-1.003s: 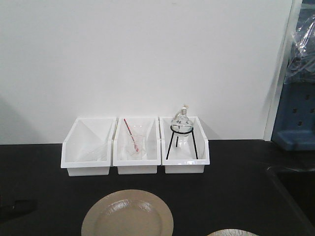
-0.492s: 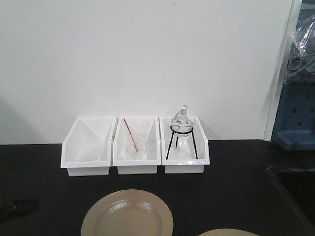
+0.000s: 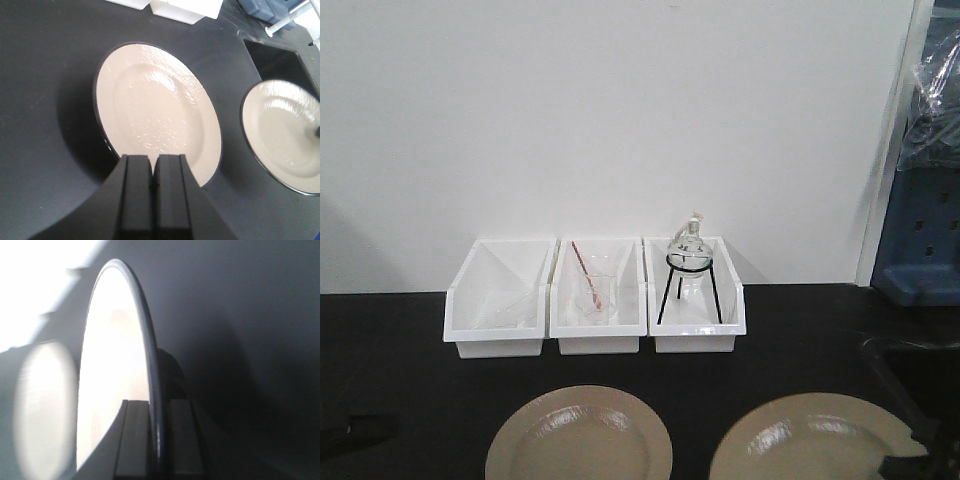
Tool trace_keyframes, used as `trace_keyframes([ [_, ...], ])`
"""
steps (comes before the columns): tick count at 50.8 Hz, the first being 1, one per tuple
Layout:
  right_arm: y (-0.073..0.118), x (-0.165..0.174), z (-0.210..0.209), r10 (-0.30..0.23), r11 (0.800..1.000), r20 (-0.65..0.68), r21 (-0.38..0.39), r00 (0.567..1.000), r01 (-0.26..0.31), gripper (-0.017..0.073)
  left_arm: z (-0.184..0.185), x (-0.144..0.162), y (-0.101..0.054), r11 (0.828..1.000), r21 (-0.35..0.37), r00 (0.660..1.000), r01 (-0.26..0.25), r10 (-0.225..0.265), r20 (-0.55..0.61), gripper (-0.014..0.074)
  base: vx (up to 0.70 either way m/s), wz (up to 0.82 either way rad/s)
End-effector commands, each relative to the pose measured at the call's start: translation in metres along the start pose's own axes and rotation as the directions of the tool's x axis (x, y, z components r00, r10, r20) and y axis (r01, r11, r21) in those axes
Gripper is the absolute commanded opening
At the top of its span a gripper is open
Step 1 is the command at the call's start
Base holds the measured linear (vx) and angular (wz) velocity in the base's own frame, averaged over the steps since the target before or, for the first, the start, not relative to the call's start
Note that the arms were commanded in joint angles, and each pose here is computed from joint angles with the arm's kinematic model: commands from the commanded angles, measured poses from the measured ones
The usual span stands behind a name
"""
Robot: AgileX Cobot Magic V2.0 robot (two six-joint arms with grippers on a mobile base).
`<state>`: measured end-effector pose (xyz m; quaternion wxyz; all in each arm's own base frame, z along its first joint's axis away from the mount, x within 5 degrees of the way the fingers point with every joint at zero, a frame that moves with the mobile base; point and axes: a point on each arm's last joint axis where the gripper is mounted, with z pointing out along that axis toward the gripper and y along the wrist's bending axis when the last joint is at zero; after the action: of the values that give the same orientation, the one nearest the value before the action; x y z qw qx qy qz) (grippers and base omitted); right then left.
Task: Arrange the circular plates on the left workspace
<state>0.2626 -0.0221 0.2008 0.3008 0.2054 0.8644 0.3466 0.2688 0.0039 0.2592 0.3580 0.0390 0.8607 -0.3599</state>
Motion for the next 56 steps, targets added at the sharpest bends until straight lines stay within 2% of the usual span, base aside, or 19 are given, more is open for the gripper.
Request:
trace_keyframes([
  [1,0.046,-0.012,0.0,0.019,0.981,0.052,-0.193,0.998,-0.009,-0.0004,-0.008,-0.011,-0.013,0.999,0.044,0.998,-0.006,0.003,0.066,-0.0001,0.0,0.0],
  [7,0.085,-0.015,0.022,-0.028,0.967,0.053,-0.251,0.998,0.04,-0.0004,-0.007,-0.011,-0.014,0.999,0.045,0.998,-0.006,0.003,0.066,-0.0001,0.0,0.0],
  [8,0.111,-0.01,0.046,-0.057,0.956,0.015,-0.287,0.998,0.059,-0.0004,-0.007,-0.011,-0.014,0.999,0.046,0.998,-0.006,0.003,0.065,-0.0001,0.0,0.0],
  [15,0.137,0.003,0.089,-0.092,0.945,-0.067,-0.319,0.994,0.066,-0.0004,-0.007,-0.011,-0.014,0.999,0.046,0.998,-0.008,0.005,0.063,-0.0001,0.0,0.0],
  [22,0.15,0.019,0.128,-0.138,0.942,-0.137,-0.324,0.981,0.088,-0.0004,-0.007,-0.01,-0.013,0.999,0.043,0.998,-0.012,0.009,0.057,-0.0001,0.0,0.0],
  [30,0.152,0.029,0.155,-0.187,0.938,-0.169,-0.324,0.968,0.125,0.0004,-0.007,-0.01,-0.013,0.999,0.041,0.998,-0.015,0.012,0.053,-0.0001,0.0,0.0],
  [37,0.149,0.035,0.164,-0.243,0.928,-0.173,-0.327,0.955,0.177,0.0072,-0.007,-0.008,-0.013,0.999,0.034,0.999,-0.025,0.023,0.039,-0.0001,0.0,0.0],
  [45,0.15,0.036,0.165,-0.343,0.895,-0.143,-0.351,0.928,0.277,0.0249,-0.007,-0.008,-0.012,0.999,0.032,0.999,-0.025,0.023,0.04,-0.0001,0.0,0.0],
  [49,0.15,0.037,0.165,-0.403,0.87,-0.121,-0.358,0.907,0.339,0.0355,-0.007,-0.008,-0.012,0.999,0.031,0.999,-0.025,0.023,0.041,-0.0001,0.0,0.0],
  [55,0.147,0.035,0.165,-0.53,0.807,-0.079,-0.353,0.845,0.473,0.0471,-0.007,-0.009,-0.012,0.999,0.026,0.999,-0.026,0.025,0.042,-0.0001,0.0,0.0],
  [56,0.146,0.035,0.165,-0.565,0.785,-0.066,-0.35,0.822,0.511,0.0489,-0.007,-0.009,-0.012,0.999,0.024,0.999,-0.026,0.025,0.043,-0.0001,0.0,0.0],
])
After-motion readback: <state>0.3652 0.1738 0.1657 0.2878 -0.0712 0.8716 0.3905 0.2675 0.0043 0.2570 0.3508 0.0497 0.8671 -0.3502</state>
